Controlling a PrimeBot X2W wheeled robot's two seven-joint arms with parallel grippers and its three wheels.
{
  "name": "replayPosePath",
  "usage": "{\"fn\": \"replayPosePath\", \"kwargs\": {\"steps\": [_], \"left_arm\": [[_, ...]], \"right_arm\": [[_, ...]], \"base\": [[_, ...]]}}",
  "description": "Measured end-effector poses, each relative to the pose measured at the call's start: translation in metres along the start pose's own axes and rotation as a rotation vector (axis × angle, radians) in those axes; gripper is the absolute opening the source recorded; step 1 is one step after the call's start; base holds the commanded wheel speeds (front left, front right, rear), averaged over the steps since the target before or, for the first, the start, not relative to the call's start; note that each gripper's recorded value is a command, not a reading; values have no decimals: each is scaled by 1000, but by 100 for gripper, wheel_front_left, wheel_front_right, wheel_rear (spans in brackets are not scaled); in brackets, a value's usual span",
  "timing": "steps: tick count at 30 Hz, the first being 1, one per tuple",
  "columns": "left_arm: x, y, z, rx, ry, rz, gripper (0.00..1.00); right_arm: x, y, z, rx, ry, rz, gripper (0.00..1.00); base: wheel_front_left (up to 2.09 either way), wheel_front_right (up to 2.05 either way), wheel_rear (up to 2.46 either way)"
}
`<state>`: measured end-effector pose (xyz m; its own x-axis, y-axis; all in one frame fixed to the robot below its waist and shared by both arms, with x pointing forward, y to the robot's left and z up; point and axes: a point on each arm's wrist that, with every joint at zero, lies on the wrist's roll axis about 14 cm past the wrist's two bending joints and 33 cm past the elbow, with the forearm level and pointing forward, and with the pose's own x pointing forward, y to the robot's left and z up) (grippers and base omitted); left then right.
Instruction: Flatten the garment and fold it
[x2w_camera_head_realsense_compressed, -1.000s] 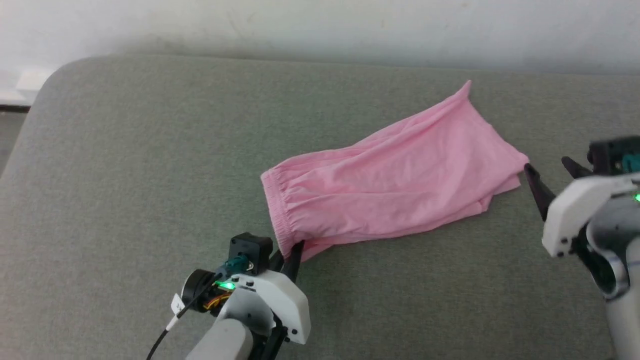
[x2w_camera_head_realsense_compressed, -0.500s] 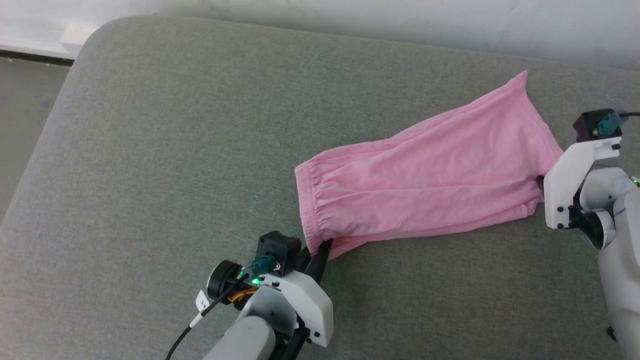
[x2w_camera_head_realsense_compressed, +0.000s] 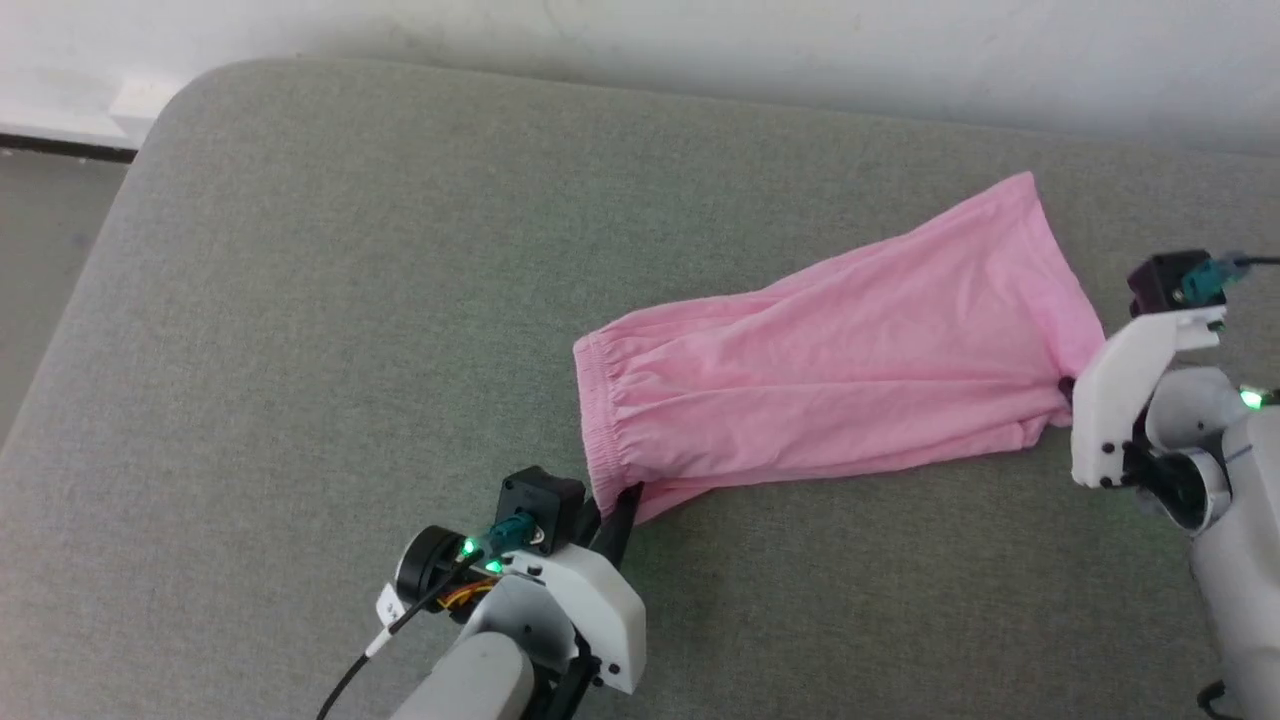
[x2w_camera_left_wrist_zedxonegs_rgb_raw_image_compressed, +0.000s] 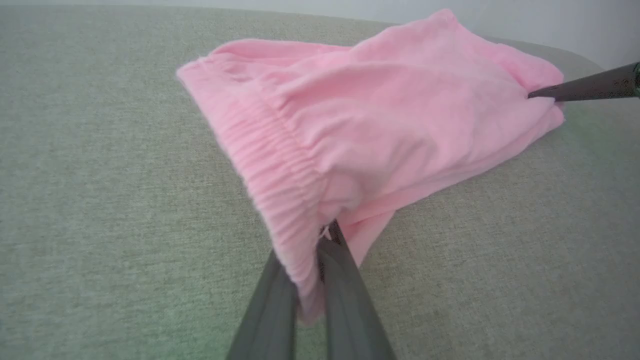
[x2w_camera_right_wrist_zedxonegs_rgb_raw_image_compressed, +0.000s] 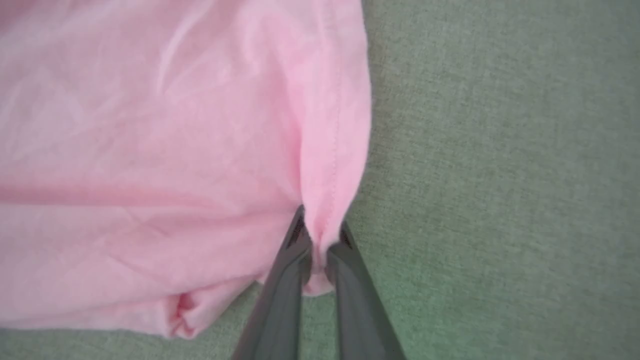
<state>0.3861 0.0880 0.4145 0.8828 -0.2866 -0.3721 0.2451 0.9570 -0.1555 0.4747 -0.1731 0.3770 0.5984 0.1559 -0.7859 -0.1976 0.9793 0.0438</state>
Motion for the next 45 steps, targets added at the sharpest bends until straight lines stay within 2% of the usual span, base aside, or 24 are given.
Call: {"fn": "replayPosePath", "kwargs": {"steps": [8,18,23,29,30,31,32,38,45], "left_arm": [[-14,-7,13,1,-38,-52,0],[-55,-20,-9,16,49,-136,0],[-70,-25,-31,3,143,-173,0],[-74,-22,-44,-3,201,-172,0],[-75,-22,-46,-2,206,-173,0],[-75,-22,-48,-1,211,-175,41],[-76,-22,-49,4,213,-174,100],[-78,-21,-38,16,151,-166,100],[-88,-3,19,47,-105,-112,100]], "right_arm": [[-36,-9,-27,140,-80,27,0],[-106,-4,-79,313,-189,45,0],[-129,-2,-113,365,-190,0,0],[-130,7,-137,390,-139,-7,0],[-130,7,-137,387,-140,-11,20],[-130,7,-137,385,-142,-13,100],[-129,6,-137,375,-143,-17,100],[-141,-6,-110,309,-234,-42,100],[-163,-21,-69,224,-393,-82,100]], "base": [[0,0,0],[0,0,0],[0,0,0],[0,0,0],[0,0,0],[0,0,0],[0,0,0],[0,0,0],[0,0,0]]}}
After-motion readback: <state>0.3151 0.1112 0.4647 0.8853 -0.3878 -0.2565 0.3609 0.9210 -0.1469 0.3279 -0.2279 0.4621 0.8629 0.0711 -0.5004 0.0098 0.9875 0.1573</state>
